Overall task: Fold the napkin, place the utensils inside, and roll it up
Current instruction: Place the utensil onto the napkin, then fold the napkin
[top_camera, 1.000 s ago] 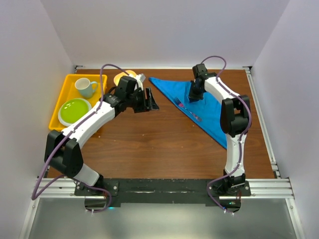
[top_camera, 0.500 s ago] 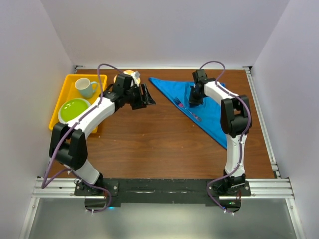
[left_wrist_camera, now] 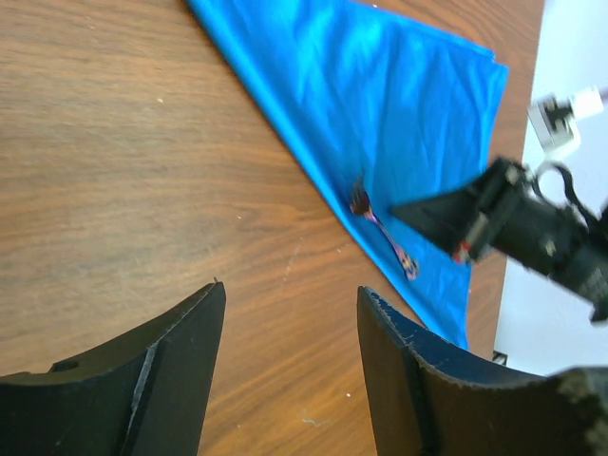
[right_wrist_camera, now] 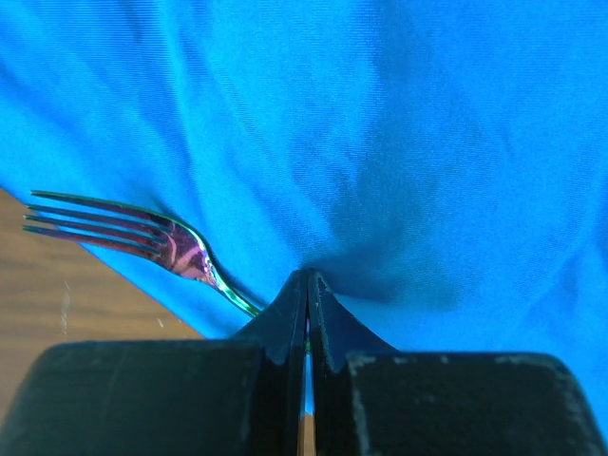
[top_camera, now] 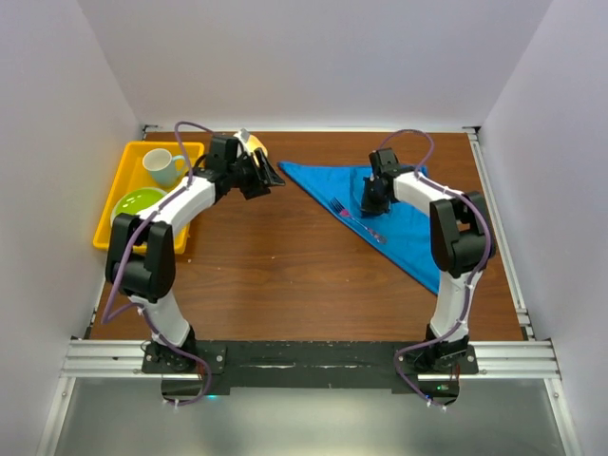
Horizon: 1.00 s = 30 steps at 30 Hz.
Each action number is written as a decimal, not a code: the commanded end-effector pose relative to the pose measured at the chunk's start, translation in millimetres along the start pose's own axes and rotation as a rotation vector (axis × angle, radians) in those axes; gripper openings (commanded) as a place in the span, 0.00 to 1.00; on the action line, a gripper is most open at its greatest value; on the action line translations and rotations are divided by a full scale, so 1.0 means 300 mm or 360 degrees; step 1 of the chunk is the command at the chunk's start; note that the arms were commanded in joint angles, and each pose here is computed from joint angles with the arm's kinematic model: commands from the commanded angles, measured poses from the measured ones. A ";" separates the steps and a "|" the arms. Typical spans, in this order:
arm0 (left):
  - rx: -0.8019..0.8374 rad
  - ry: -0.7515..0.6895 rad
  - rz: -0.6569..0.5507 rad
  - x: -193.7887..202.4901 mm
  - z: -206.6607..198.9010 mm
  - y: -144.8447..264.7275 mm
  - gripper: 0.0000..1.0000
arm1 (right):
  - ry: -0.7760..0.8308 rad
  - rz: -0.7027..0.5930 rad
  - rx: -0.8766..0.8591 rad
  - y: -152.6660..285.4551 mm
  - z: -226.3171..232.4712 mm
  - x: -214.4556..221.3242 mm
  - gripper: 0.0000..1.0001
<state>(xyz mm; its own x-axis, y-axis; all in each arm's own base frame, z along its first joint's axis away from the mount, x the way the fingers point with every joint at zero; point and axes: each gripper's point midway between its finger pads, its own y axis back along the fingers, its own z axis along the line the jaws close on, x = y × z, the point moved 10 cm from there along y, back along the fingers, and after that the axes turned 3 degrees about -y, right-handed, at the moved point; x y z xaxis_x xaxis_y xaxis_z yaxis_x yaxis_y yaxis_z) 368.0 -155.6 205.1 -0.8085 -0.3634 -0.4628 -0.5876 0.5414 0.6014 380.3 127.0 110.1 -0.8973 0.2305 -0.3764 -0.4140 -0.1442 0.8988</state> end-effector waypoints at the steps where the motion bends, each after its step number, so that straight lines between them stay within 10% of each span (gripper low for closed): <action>1: 0.0072 0.0000 -0.0046 -0.025 0.002 -0.029 0.62 | 0.0042 0.0204 0.0092 0.039 -0.066 0.146 0.00; 30: -0.0159 0.0302 -0.0228 0.079 0.218 -0.347 0.47 | 0.0108 0.0114 -0.0080 0.245 -0.017 0.090 0.04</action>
<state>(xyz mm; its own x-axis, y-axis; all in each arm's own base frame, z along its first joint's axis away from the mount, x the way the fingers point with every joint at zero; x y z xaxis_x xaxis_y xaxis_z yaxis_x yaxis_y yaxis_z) 399.3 -166.6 95.1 -0.7420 -0.5377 -0.4003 -0.6535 0.4471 0.6108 324.9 114.7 130.8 -0.9496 0.1742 -0.2605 -0.2889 -0.1648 0.9431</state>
